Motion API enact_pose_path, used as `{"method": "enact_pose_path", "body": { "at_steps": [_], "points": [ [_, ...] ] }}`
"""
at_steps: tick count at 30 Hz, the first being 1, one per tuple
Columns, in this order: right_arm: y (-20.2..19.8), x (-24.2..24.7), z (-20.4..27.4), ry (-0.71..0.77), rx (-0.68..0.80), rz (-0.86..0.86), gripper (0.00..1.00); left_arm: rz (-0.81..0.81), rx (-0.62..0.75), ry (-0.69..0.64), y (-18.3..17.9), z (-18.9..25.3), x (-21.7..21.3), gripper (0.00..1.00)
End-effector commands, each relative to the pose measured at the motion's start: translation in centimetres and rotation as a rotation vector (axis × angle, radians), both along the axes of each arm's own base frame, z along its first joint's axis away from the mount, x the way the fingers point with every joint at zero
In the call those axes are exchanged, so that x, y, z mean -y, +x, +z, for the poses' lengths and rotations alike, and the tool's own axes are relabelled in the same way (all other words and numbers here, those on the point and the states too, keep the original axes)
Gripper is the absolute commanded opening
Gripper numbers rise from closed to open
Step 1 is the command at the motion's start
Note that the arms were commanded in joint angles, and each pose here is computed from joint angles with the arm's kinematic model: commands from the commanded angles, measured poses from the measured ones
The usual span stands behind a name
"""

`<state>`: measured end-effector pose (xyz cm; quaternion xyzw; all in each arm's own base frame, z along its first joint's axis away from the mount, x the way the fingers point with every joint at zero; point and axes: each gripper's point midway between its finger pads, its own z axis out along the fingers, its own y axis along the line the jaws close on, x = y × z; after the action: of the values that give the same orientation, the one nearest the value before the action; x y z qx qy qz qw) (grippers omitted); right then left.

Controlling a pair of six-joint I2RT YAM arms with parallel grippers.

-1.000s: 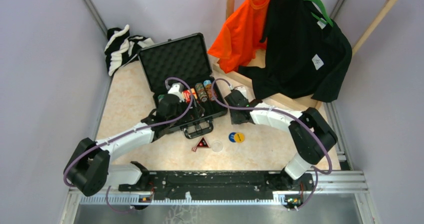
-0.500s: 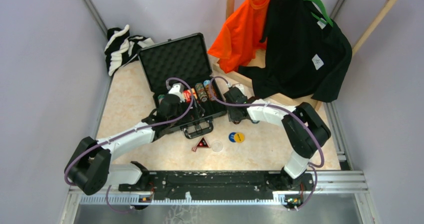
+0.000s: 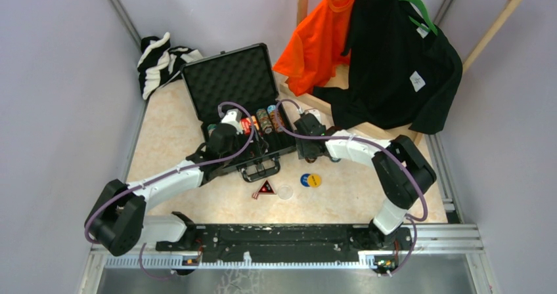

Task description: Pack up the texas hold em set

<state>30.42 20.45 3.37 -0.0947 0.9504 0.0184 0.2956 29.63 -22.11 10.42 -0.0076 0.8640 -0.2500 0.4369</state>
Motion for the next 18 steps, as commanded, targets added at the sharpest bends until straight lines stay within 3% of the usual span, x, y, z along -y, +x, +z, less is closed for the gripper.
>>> {"method": "enact_pose_path", "body": {
  "at_steps": [1, 6, 18],
  "points": [
    [1.2, -0.9, 1.7, 0.044, 0.054, 0.012, 0.62, -0.005, 0.033, -0.009, 0.3, 1.1, 0.3, 1.0],
    [0.6, -0.8, -0.5, 0.022, 0.004, 0.017, 0.62, -0.004, 0.031, -0.008, 0.3, 1.1, 0.3, 1.0],
    [-0.3, -0.3, -0.7, 0.013, -0.017, 0.021, 0.61, -0.005, 0.034, -0.009, 0.3, 1.2, 0.3, 1.0]
  ]
}}
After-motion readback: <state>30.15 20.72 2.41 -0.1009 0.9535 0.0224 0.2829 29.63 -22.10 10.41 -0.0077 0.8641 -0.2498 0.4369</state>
